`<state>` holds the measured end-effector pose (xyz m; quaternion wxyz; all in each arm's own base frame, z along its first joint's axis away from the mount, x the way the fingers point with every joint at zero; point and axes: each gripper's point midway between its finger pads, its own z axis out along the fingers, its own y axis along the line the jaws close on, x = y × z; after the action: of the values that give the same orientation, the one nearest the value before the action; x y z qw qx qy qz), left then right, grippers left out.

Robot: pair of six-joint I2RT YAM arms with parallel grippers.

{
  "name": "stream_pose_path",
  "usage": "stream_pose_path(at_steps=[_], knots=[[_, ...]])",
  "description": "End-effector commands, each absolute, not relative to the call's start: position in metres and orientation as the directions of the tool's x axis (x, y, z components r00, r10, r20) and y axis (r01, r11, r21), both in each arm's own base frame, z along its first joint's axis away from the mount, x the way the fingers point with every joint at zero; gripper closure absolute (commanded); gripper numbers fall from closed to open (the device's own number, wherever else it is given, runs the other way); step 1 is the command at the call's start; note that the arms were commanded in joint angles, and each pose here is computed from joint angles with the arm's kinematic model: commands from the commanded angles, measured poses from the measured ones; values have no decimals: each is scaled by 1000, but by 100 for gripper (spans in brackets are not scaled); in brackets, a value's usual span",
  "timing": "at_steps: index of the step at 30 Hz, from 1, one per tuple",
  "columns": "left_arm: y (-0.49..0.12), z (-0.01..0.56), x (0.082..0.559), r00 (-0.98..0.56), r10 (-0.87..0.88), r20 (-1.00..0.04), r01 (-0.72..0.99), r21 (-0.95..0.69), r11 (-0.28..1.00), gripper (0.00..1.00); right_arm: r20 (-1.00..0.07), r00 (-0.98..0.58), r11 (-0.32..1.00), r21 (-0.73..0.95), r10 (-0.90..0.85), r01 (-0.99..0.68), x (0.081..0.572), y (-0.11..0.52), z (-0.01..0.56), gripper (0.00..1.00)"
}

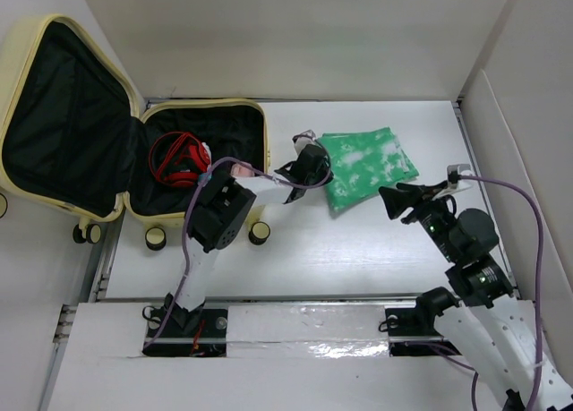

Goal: Pack the luggage

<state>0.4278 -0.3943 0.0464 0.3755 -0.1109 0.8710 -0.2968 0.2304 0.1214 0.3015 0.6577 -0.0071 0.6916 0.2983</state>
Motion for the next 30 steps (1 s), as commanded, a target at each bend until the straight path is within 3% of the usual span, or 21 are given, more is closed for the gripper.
stream_pose_path(at_steps=[1,11,18,23,30], knots=[[-376,154,445,-572,-387,-723,190,-576,795,100,-907,-94,806,409,410,-427,242,127,317,36],[-305,333,460,-359,-312,-880,331,-433,838,100,-897,-82,800,427,435,-422,269,136,316,37],[-220,401,482,-271,-264,-925,316,-345,884,100,-900,-72,812,421,431,-405,269,132,312,36],[-136,405,482,-233,-297,-926,225,-349,910,100,-906,-64,828,410,419,-383,268,126,308,36],[-17,308,457,-286,-375,-882,22,-397,918,100,-909,-85,829,409,409,-382,266,127,295,36]])
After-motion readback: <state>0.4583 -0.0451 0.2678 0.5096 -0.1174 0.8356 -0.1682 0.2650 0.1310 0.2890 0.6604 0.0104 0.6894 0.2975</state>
